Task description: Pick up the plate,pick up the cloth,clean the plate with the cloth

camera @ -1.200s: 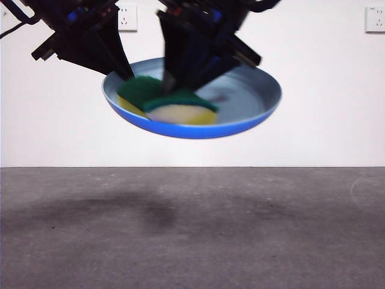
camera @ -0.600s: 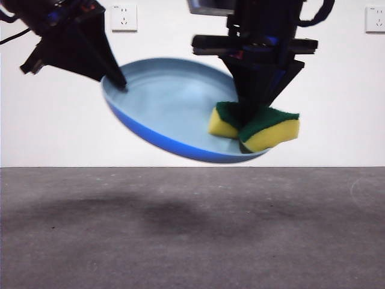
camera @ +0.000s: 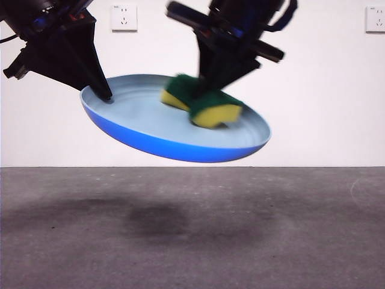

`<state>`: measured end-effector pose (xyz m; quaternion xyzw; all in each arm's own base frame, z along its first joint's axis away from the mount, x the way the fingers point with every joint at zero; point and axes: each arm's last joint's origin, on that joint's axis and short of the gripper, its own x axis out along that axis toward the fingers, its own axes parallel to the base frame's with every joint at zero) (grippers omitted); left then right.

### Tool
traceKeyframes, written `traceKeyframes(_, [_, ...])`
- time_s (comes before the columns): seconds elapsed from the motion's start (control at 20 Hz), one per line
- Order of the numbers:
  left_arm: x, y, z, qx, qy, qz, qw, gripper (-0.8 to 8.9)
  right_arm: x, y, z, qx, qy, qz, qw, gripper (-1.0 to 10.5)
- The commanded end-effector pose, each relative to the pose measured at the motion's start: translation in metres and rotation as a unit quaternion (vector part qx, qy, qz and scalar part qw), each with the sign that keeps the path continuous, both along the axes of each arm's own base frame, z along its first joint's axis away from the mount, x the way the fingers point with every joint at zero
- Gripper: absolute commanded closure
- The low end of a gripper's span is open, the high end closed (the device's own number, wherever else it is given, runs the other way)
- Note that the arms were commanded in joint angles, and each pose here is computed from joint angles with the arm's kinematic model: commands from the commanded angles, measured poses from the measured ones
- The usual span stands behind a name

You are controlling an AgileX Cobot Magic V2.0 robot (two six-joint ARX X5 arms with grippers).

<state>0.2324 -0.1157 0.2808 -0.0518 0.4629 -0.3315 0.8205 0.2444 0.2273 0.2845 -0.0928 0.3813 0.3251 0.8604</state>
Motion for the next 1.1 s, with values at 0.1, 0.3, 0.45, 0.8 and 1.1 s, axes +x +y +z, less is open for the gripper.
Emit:
traceKeyframes(0.1, [0.001,-0.008,0.008,-0.021,-0.050,-0.028,0.998,8.22,-0.008,0.014,-0.005,0.024,0.019,0.033,0.999,9.6])
traceKeyframes(0.3, [0.011,-0.006,0.011,0.039,-0.114,0.050,0.991,8.22,-0.015,0.018,-0.001,0.028,0.012,0.045,0.999,9.6])
traceKeyframes(0.45, [0.023,-0.002,-0.002,0.086,-0.109,0.083,0.987,8.22,-0.019,0.006,0.013,0.037,0.000,0.034,0.999,9.6])
traceKeyframes(0.8, [0.069,-0.003,-0.070,0.136,-0.035,0.093,0.986,8.22,-0.037,-0.039,0.048,-0.006,-0.044,-0.046,0.998,9.6])
traceKeyframes(1.1, [0.086,0.005,-0.102,0.183,-0.016,0.123,0.975,8.06,-0.038,-0.069,0.050,-0.056,-0.023,-0.092,0.994,9.6])
